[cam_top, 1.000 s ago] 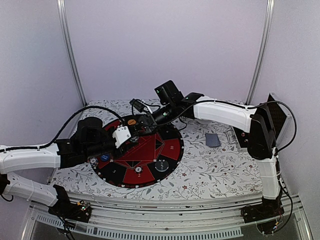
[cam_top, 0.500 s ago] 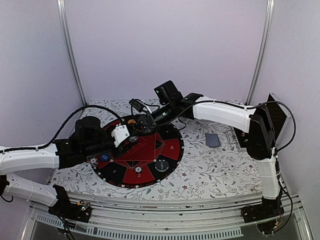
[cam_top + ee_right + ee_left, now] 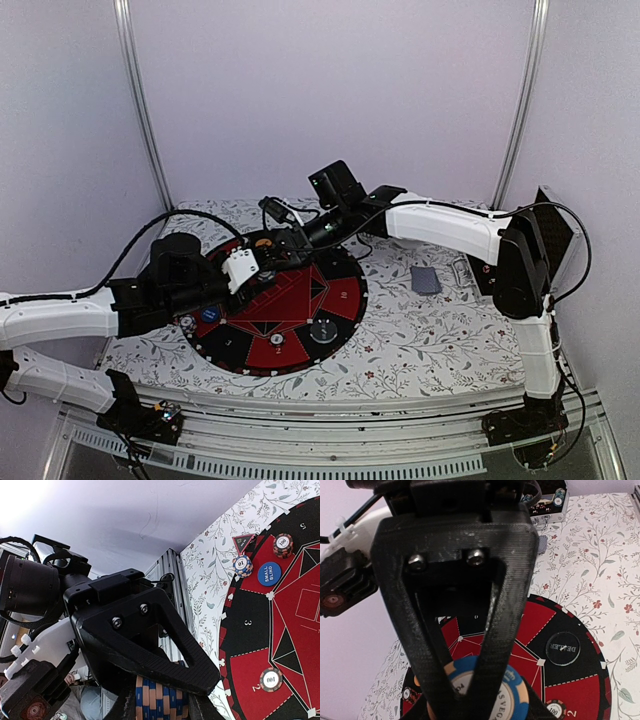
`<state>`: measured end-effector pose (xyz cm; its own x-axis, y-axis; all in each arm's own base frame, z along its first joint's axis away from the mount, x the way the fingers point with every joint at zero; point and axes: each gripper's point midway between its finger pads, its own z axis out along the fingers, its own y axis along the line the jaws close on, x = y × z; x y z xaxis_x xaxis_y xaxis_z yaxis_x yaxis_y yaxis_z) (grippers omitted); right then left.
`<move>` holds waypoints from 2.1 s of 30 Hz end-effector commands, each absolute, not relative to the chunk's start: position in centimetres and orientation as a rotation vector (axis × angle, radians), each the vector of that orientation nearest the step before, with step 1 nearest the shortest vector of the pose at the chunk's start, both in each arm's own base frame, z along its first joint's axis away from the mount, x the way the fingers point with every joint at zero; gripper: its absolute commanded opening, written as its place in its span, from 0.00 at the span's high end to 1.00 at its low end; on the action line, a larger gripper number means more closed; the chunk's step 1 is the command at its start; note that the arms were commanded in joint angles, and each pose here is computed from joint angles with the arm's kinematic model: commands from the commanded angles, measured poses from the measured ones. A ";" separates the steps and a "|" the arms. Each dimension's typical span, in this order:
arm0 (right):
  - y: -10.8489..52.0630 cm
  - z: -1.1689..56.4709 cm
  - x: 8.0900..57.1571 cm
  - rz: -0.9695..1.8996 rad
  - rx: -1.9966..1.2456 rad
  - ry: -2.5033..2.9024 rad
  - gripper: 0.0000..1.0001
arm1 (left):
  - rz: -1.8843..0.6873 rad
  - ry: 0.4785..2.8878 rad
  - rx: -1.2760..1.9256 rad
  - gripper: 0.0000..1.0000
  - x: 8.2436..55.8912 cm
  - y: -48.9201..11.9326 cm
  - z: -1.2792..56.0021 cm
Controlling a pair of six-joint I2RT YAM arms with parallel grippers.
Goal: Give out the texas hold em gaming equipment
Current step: Pass from the right arm to the left
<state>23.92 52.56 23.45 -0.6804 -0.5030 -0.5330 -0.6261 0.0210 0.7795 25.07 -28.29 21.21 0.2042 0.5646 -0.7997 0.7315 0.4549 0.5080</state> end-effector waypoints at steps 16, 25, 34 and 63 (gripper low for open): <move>53.4 22.2 24.1 1.771 -1.212 2.169 0.59 | -0.260 1.378 1.154 1.00 24.3 -29.1 24.2; 53.6 22.0 24.0 1.811 -1.211 2.175 0.75 | -0.275 1.377 1.136 1.00 24.4 -29.0 24.6; 53.5 22.1 24.1 1.805 -1.205 2.173 0.97 | -0.280 1.383 1.112 0.81 24.6 -28.8 24.9; 53.0 23.3 25.0 1.765 -1.176 2.152 0.98 | -0.241 1.476 1.213 0.41 24.8 -28.5 22.1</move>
